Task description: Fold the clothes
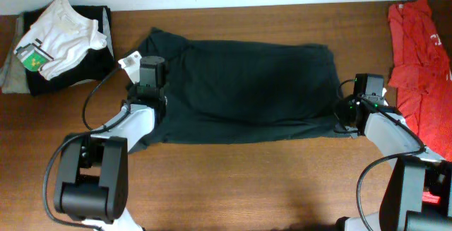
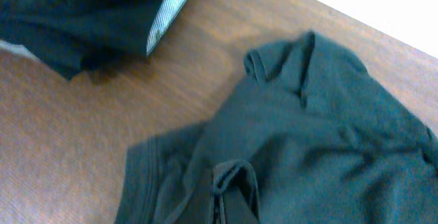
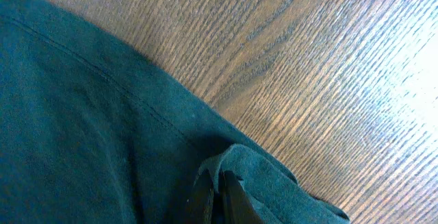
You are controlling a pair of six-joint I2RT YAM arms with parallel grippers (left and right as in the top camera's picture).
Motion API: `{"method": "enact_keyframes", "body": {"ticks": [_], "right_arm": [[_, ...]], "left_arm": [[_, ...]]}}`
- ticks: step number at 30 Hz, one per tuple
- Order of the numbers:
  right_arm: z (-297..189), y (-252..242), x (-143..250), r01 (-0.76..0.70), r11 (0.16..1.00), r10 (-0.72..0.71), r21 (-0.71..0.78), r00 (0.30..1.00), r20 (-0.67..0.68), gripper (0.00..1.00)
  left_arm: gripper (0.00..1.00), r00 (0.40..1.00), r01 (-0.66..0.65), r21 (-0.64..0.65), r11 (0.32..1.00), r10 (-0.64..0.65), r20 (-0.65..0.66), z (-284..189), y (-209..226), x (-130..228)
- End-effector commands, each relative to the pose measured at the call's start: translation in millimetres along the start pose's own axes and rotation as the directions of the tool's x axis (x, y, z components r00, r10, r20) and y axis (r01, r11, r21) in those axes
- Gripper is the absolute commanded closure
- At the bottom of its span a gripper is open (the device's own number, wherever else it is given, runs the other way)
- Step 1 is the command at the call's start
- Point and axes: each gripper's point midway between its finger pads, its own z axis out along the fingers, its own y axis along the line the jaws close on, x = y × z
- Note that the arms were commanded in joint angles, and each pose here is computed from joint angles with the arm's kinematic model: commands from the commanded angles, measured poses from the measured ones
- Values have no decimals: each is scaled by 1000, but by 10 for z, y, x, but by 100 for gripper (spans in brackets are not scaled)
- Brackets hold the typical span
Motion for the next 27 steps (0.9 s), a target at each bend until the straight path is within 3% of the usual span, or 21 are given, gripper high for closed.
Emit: {"method": "enact_keyframes", "body": {"ticks": [1,3,4,5,6,7,9,11,13,15,18,19,20,21,23,27], "right_arm": [[-15,11,-109,2,1000,-3,24,998,57,96],[-17,-20,-129,1,999,-4,40,998,70,96],[-17,-18,-129,0,999,-3,39,998,70,71],[-17,-18,-128,1,999,-4,39,998,69,33],[-16,-18,-122,18,999,-20,40,998,66,15],[-21,1,-108,67,997,-69,33,996,54,7],[-157,29,-179,137,990,-139,46,989,45,1],[-377,72,-335,177,982,-179,64,983,35,1],[-625,148,-455,235,969,-237,77,972,6,1],[-775,351,-376,358,933,-359,-23,932,-57,25],[-738,473,-119,387,910,-408,-147,900,-152,27],[-702,481,-66,387,909,-410,-157,896,-172,37],[-675,494,-12,388,907,-415,-167,890,-190,43],[-588,504,118,398,901,-430,-171,872,-232,67],[-438,502,310,427,890,-455,-158,842,-290,82],[-129,371,506,451,887,-453,-102,806,-381,88]], "left_arm": [[99,999,8,-59,998,-5,47,138,173,-92],[97,995,42,-50,998,-38,88,167,198,-218],[80,995,44,-47,998,-40,89,167,194,-224],[56,996,21,-50,999,-17,86,168,194,-218],[24,996,-15,-52,999,19,85,167,193,-221],[1,994,-60,-53,997,64,88,163,180,-239],[1,975,-186,-54,981,191,116,72,121,-439],[1,969,-171,-36,985,175,173,-195,87,-770],[1,972,-188,-10,982,187,143,-482,122,-882],[1,966,-251,141,958,257,-32,-751,59,-564],[1,899,-268,277,923,343,-272,-878,61,60],[7,876,-267,293,918,358,-323,-875,77,209],[19,855,-262,311,914,369,-365,-868,81,339],[35,814,-241,350,905,385,-435,-851,62,576],[58,762,-189,387,902,384,-522,-799,23,887],[86,730,-153,328,932,330,-598,-732,113,1091]]}}
